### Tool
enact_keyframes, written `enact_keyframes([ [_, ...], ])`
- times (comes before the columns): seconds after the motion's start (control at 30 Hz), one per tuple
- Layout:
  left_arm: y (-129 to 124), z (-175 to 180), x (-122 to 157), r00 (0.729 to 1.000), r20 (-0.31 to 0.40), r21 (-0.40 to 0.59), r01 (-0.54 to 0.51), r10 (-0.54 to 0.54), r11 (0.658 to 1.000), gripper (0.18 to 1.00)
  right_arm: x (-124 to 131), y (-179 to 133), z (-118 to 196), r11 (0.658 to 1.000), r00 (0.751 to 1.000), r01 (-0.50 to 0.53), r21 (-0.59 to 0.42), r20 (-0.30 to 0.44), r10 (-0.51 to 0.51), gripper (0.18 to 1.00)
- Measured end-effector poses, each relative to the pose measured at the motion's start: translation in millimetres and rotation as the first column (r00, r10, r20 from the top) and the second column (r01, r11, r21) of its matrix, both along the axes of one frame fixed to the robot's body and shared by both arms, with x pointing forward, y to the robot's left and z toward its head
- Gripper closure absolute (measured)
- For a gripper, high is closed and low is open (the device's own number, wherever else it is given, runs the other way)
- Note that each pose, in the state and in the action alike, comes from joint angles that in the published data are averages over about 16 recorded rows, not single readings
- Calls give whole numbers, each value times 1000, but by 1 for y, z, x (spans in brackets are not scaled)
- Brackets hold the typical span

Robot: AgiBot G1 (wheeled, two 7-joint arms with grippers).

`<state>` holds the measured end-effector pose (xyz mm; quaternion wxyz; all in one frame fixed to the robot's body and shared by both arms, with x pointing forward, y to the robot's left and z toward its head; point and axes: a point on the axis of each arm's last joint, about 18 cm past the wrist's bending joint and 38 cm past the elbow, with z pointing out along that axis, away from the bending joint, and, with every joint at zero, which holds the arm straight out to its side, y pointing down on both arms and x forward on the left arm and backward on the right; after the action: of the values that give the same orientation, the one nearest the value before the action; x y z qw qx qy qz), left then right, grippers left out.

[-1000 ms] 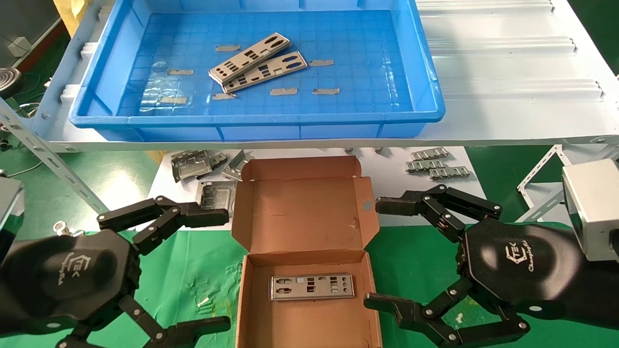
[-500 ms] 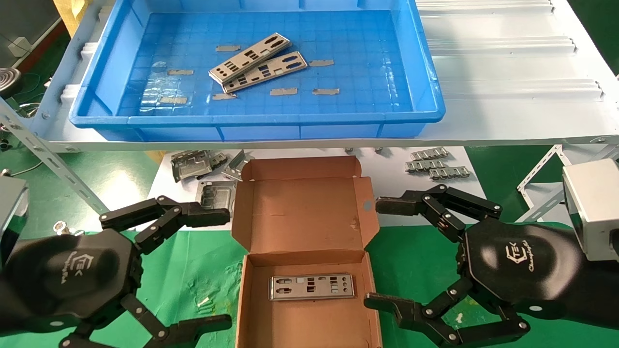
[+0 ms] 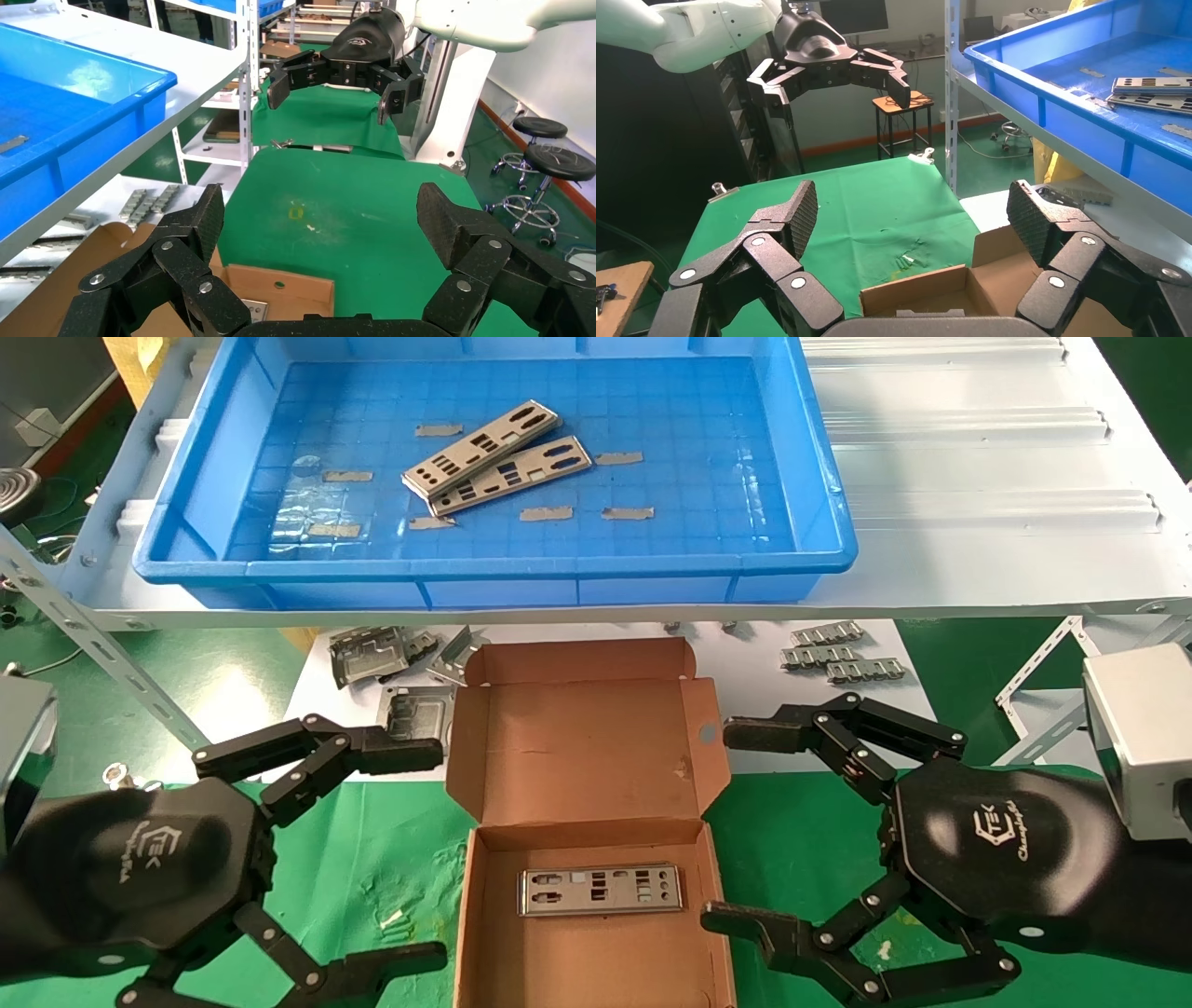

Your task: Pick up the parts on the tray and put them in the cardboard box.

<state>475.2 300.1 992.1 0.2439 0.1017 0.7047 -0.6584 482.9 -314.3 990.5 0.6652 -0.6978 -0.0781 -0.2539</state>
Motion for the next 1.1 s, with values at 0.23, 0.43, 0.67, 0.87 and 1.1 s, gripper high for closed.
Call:
enact_keyframes([
  [0.23,0,0,0,1000,0,0,0,0,1000,184,0,0,0,1000,1000,0,0,0,0,178],
  [0.43,0,0,0,1000,0,0,0,0,1000,184,0,0,0,1000,1000,0,0,0,0,178],
  [0.67,0,0,0,1000,0,0,0,0,1000,184,0,0,0,1000,1000,0,0,0,0,178],
  [0.87,0,0,0,1000,-1,0,0,0,1000,184,0,0,0,1000,1000,0,0,0,0,178],
  [1.1,0,0,0,1000,-1,-1,0,0,1000,184,0,0,0,1000,1000,0,0,0,0,178],
])
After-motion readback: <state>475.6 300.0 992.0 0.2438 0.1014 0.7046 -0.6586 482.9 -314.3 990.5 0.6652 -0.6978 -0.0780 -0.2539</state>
